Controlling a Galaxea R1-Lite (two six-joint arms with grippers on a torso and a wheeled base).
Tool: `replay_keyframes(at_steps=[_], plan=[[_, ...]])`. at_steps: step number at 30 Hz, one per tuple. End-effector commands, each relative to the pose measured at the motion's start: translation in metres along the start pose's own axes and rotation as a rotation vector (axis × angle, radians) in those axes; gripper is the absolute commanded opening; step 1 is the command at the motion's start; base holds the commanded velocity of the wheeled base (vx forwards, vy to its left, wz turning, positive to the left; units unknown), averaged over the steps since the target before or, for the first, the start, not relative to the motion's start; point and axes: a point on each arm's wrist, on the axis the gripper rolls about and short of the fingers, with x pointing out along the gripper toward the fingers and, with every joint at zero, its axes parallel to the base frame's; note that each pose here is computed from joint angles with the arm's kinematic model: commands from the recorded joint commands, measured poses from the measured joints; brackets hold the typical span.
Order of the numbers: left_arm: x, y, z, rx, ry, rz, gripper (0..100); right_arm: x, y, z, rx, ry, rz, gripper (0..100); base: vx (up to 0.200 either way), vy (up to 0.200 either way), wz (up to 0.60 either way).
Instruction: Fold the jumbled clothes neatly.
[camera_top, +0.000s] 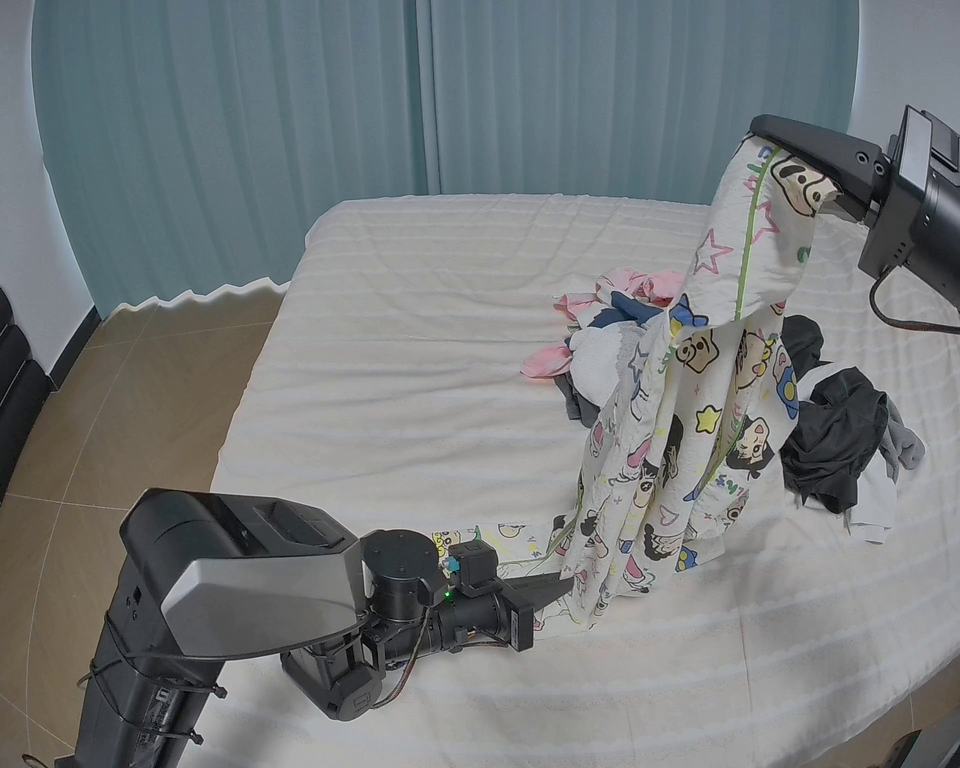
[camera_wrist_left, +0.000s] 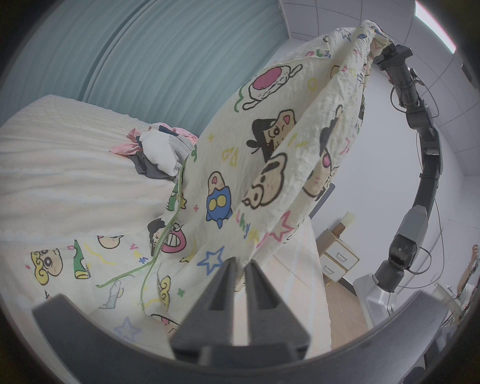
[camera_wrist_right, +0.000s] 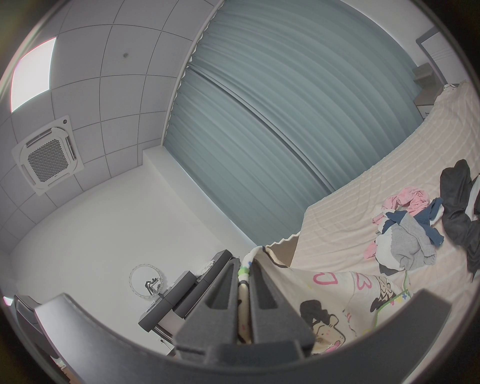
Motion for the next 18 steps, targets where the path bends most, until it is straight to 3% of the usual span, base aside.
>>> replay_keyframes(at_steps=[1, 5, 10, 18], plan=[[0.001, 0.002, 0.0, 0.006, -0.014, 0.003, 0, -0.002, 0.001, 0.001, -0.002, -0.005, 0.002, 0, 0.0, 0.0, 0.0], [0.001, 0.002, 0.0, 0.006, -0.015, 0.006, 0, -0.005, 0.004, 0.003, -0.004, -0.011, 0.009, 0, 0.0, 0.0, 0.0], [0.0, 0.003, 0.001, 0.006, -0.042, 0.086, 0, -0.012, 0.004, 0.004, -0.006, -0.016, 0.003, 0, 0.0, 0.0, 0.0], [-0.005, -0.006, -0.006, -0.027, -0.005, 0.089, 0, -0.013, 0.005, 0.005, -0.008, -0.022, 0.005, 0, 0.0, 0.0, 0.0]])
